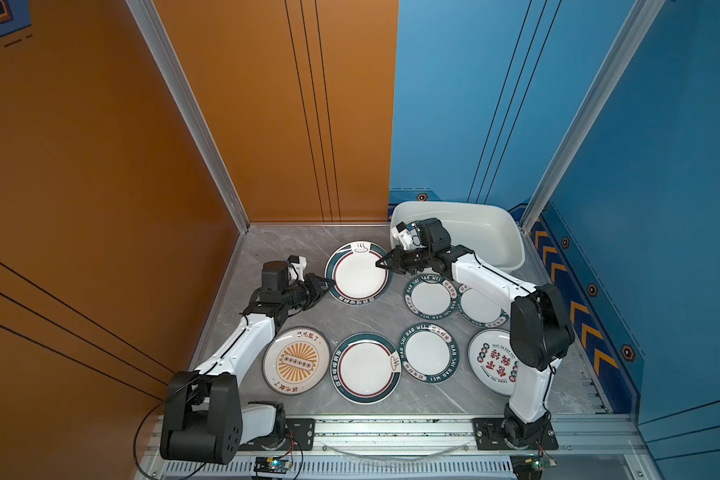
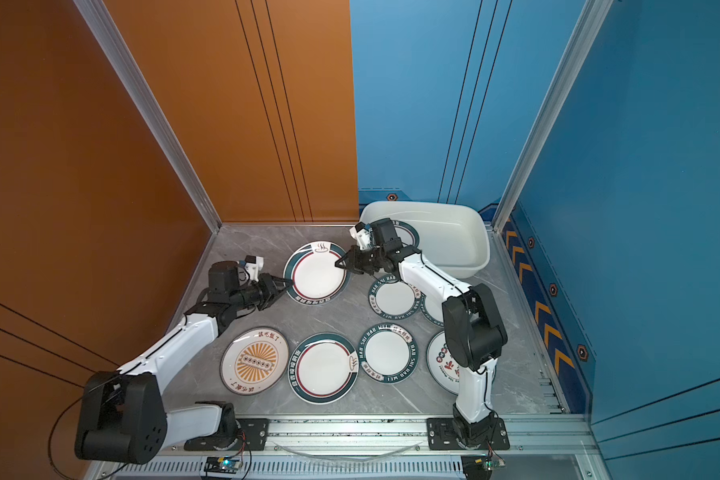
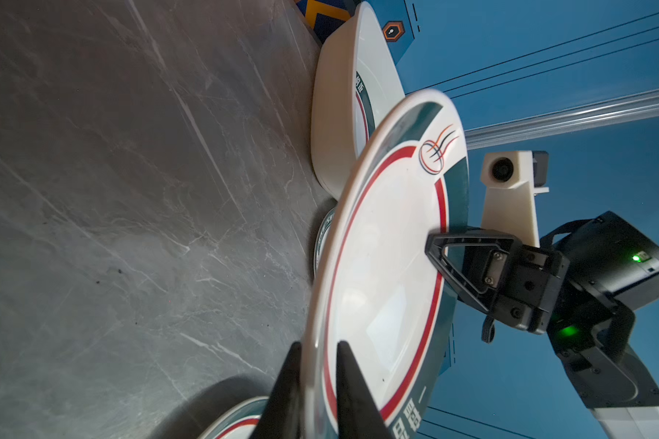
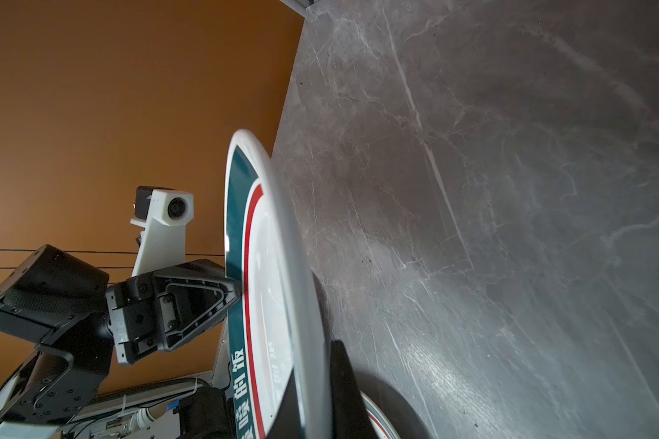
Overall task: Place the plates into the plastic bin on the countertop
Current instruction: 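Grip the farthest red-ring plate edges with both grippers and tilt it upright, then carry the plate into the bin with the right gripper while the left gripper releases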
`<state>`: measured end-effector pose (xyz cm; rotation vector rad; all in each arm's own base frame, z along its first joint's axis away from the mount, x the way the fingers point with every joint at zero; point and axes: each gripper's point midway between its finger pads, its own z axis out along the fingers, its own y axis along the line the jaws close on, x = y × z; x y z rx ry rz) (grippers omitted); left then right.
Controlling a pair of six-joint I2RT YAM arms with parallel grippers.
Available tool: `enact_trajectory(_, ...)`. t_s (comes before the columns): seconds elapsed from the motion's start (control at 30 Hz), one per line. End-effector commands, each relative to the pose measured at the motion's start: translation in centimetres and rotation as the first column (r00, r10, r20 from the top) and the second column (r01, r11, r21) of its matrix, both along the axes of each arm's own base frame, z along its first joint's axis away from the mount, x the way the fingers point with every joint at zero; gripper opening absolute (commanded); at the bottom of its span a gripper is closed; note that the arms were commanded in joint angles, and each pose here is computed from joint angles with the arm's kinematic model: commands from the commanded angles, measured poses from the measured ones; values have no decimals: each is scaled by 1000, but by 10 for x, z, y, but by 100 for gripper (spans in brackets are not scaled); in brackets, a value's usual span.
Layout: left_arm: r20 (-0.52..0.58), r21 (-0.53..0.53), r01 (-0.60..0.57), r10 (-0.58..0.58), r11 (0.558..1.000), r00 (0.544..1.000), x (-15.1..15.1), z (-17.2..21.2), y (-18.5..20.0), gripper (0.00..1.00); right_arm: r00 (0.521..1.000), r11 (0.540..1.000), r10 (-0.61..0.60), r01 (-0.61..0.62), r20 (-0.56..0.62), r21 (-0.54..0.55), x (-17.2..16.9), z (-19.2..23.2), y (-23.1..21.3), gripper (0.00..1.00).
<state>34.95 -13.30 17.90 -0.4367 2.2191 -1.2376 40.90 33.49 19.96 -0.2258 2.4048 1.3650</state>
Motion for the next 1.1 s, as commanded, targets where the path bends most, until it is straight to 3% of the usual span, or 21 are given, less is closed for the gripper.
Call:
enact_trajectory(0.0,58,34,18,-20,999,998,1,14,-2,35,998,998,-59,59,36,-6,25,12,-17,0)
enact_trajectory(0.2,77,96,-17,9,995,997,-4,14,9,76,971,971,-236,237,43,-30,71,19,-78,0)
enact_trajectory(0.27,87,134,-45,33,990,996,-8,13,17,98,950,949,-309,311,48,-50,87,18,-106,0)
enact_trajectory(0.47,79,201,-165,152,966,985,-24,-3,50,98,868,858,-496,496,34,-132,127,0,-190,0)
enact_trajectory(0.7,24,213,-225,225,951,974,-42,-27,77,98,799,787,-601,584,-32,-198,158,-44,-243,0)
enact_trajectory(1.07,5,207,-215,219,954,976,-47,-36,77,98,765,756,-639,602,-87,-258,199,-89,-258,0)
